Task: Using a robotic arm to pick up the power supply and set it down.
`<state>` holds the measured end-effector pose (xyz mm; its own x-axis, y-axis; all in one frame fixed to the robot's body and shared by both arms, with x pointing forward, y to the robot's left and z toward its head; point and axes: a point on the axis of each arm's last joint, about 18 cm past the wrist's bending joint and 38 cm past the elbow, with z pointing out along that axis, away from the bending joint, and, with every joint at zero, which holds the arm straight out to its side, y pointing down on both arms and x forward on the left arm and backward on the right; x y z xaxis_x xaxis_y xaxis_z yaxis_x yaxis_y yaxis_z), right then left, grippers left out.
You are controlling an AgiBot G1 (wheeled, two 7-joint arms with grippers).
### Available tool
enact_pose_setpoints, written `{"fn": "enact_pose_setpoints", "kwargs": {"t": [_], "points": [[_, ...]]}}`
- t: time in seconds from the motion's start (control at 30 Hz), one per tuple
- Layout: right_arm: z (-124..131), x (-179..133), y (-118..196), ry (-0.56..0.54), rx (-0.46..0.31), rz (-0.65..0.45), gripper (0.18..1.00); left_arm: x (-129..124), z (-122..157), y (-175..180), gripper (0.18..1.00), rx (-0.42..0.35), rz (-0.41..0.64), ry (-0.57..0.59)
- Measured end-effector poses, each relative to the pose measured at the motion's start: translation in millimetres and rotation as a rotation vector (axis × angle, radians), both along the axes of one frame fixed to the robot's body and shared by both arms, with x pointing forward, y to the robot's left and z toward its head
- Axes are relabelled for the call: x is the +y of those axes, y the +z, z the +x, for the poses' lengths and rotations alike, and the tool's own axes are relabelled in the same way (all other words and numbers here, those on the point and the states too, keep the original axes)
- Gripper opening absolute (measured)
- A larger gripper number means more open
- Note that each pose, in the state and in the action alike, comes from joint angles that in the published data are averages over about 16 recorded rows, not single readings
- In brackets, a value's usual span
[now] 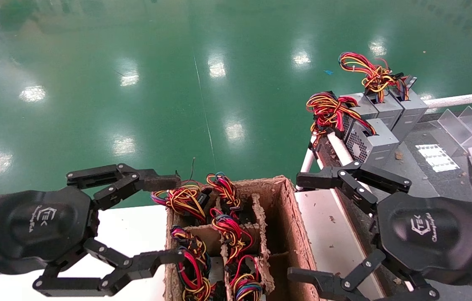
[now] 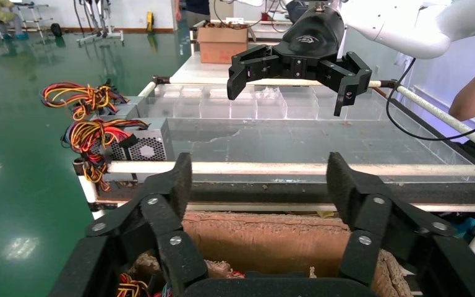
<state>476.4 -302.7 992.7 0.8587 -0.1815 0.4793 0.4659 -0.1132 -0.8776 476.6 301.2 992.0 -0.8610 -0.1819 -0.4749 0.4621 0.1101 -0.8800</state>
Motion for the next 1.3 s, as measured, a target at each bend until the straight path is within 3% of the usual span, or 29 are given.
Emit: {"fn": "enact_pose_setpoints", "kwargs": {"t": [0.27,0.8,1.0,1.3], "points": [[0.0,0.0,0.0,0.0,0.0,0.0,1.001,0.0,0.0,0.0,0.708,0.0,0.0,0.0],[1.0,-0.1,-1.0,-0.007,-0.001,-0.004,1.001,0.0,0.0,0.0,0.346,0.0,0.0,0.0],[5.5,0.4,-4.8,-0.031,0.003,-0.016,1.001,0.0,0.0,0.0,0.263,0.0,0.0,0.0],[24.5,4.7,-19.7,-0.114,0.047,-0.066,1.001,0.0,0.0,0.0,0.204,0.0,0.0,0.0]]}}
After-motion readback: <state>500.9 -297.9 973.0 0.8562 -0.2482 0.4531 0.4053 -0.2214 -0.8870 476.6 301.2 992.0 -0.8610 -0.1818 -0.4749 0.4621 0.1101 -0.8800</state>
